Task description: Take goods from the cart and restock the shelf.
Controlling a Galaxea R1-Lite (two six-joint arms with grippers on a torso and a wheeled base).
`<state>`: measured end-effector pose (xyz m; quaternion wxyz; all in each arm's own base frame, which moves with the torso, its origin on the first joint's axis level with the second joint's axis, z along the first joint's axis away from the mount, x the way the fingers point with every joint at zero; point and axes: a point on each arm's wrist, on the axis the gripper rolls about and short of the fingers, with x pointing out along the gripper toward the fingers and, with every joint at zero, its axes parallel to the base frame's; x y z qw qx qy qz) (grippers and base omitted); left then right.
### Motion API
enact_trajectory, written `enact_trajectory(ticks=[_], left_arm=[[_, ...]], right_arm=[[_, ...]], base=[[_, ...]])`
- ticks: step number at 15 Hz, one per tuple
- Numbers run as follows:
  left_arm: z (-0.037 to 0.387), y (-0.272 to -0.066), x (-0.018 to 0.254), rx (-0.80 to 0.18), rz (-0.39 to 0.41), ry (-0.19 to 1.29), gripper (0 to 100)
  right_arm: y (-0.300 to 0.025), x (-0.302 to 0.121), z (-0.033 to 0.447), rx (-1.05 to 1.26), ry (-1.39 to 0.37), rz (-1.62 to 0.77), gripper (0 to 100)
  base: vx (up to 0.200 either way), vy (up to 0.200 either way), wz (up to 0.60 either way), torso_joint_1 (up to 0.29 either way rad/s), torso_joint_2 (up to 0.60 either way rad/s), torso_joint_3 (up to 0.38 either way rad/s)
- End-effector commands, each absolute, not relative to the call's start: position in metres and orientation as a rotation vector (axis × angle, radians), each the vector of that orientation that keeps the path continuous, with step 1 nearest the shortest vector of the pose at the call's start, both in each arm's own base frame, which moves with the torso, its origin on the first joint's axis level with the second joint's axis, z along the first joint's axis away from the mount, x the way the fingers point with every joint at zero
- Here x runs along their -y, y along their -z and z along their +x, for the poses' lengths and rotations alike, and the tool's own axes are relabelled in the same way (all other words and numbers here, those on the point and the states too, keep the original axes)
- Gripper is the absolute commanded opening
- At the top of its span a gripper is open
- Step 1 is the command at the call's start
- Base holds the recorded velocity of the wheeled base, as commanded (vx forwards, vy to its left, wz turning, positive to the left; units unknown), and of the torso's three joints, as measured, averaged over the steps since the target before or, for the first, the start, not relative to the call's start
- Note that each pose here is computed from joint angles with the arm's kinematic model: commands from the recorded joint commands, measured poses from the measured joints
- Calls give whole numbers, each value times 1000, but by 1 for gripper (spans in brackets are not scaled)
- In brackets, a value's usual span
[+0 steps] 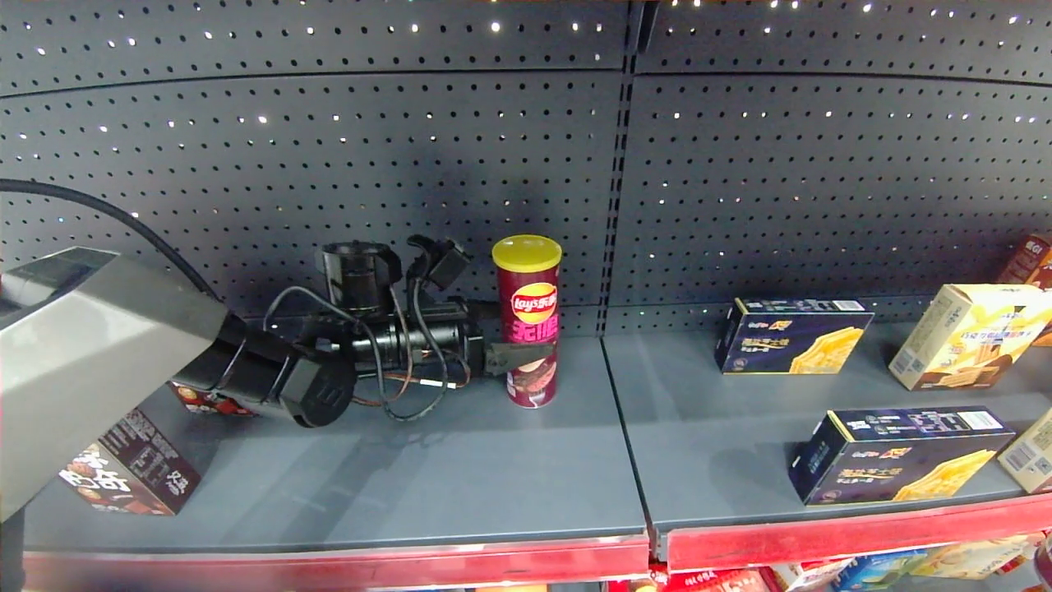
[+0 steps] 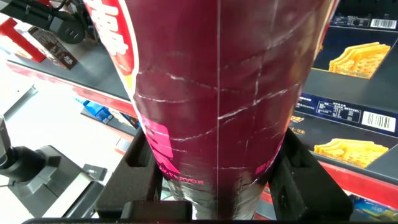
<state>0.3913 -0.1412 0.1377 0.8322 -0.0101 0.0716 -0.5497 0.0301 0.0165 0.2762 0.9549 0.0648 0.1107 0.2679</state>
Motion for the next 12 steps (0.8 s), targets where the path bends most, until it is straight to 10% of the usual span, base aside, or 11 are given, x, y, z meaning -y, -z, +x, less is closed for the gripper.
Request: enact_trajectory(ticks=[1, 3, 4, 12], left_arm=[[392, -139, 142, -146, -19, 1165, 100], [394, -139, 141, -141, -18, 1162, 100], [394, -139, 141, -141, -18, 1162, 0], [370, -144, 141, -168, -19, 1133, 0]], right_arm=[[-276, -17, 30, -224, -546, 131, 0], [-276, -17, 30, -226, -546, 131, 0], [-276, -17, 30, -226, -546, 131, 0], [-275, -14, 25, -231, -542, 133, 0]], base=[[0, 0, 0, 0, 0, 0], [0, 0, 0, 0, 0, 0], [0, 0, 0, 0, 0, 0], [0, 0, 0, 0, 0, 0]])
